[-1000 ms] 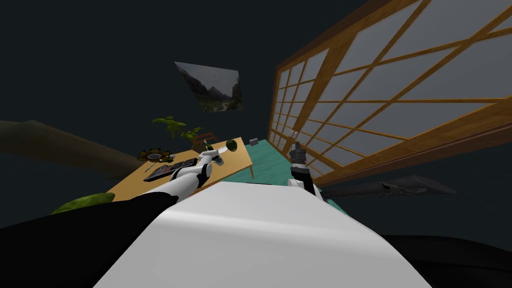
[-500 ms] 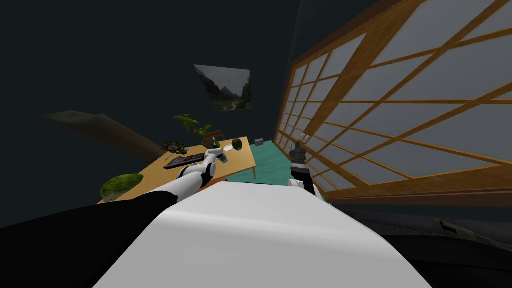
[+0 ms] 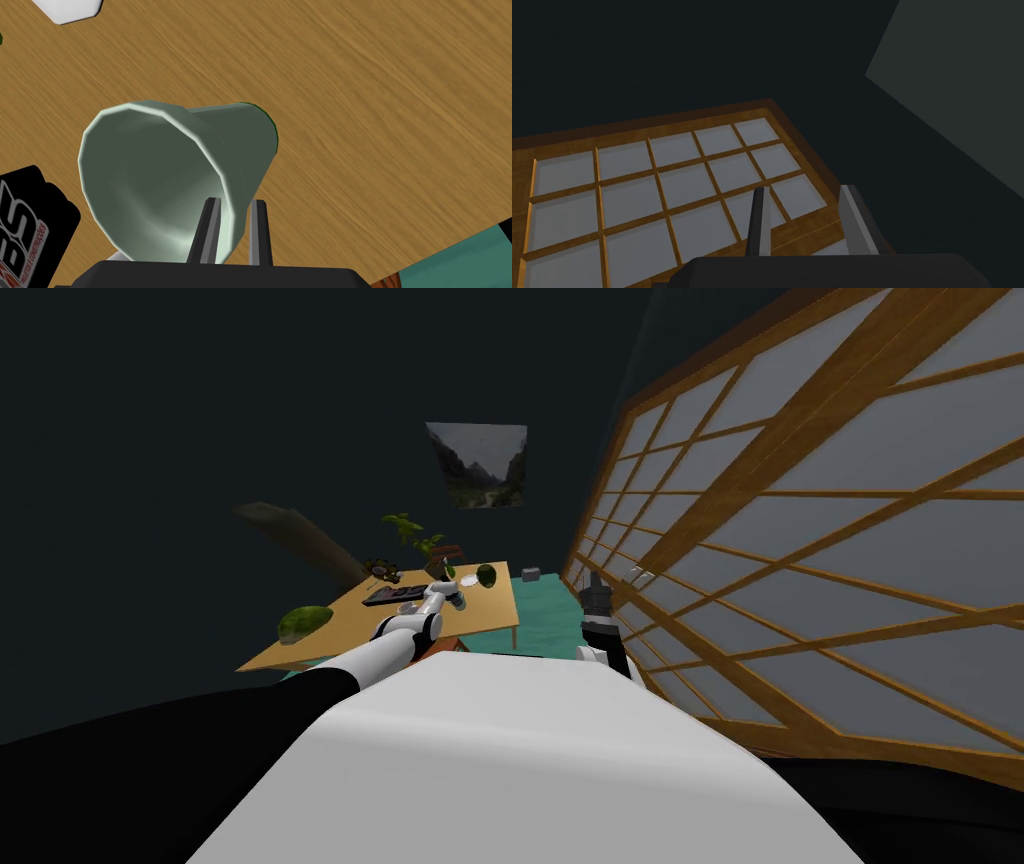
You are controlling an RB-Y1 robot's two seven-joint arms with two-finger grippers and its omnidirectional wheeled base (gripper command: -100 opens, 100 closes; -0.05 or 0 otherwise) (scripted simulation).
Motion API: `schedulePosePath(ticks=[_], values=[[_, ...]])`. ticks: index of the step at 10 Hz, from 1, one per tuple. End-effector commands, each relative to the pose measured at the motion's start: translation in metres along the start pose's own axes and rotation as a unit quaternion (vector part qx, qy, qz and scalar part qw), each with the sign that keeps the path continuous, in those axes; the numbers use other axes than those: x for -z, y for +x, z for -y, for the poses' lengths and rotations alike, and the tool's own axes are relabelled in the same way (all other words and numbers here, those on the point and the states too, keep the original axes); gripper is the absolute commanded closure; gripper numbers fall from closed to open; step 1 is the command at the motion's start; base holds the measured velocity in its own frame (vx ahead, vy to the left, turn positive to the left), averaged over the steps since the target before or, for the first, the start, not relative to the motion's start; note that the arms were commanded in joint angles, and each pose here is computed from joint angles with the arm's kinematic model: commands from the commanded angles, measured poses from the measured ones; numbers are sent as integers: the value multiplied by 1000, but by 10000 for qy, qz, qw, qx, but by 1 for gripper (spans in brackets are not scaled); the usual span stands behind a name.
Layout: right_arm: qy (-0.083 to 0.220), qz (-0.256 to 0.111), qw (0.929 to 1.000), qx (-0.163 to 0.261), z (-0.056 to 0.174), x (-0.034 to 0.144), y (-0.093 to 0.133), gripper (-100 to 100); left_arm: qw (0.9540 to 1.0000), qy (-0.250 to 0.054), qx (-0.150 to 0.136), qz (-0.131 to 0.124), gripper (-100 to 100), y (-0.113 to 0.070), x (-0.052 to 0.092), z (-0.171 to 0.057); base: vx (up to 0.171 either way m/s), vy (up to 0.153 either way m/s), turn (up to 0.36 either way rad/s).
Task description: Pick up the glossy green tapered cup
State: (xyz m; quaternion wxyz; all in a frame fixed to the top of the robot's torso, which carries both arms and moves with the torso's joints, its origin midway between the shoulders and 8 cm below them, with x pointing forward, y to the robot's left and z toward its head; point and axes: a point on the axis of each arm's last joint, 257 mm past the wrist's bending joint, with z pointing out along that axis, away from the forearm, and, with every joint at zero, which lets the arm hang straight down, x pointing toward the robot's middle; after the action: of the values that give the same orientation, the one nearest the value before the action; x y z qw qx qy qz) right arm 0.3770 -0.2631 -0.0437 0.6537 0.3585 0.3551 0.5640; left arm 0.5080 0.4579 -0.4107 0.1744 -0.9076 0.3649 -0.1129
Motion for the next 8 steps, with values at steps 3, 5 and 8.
schedulePosePath(ticks=[3, 5, 8], values=[[0, 0, 10000, 1, 0, 0, 0, 0, 9979, 8, -577, -289, 100, 57, 15, -15, 63, -26, 340], [1, 0, 10000, 0, 0, 0, 0, 0, 9956, 5, -839, -415, 100, 83, 22, -25, 100, -57, 391], [-2, -1, 10000, -1, 0, 0, 0, 0, 9939, 1, -988, -487, 0, 99, 28, -30, 40, -29, 139]])
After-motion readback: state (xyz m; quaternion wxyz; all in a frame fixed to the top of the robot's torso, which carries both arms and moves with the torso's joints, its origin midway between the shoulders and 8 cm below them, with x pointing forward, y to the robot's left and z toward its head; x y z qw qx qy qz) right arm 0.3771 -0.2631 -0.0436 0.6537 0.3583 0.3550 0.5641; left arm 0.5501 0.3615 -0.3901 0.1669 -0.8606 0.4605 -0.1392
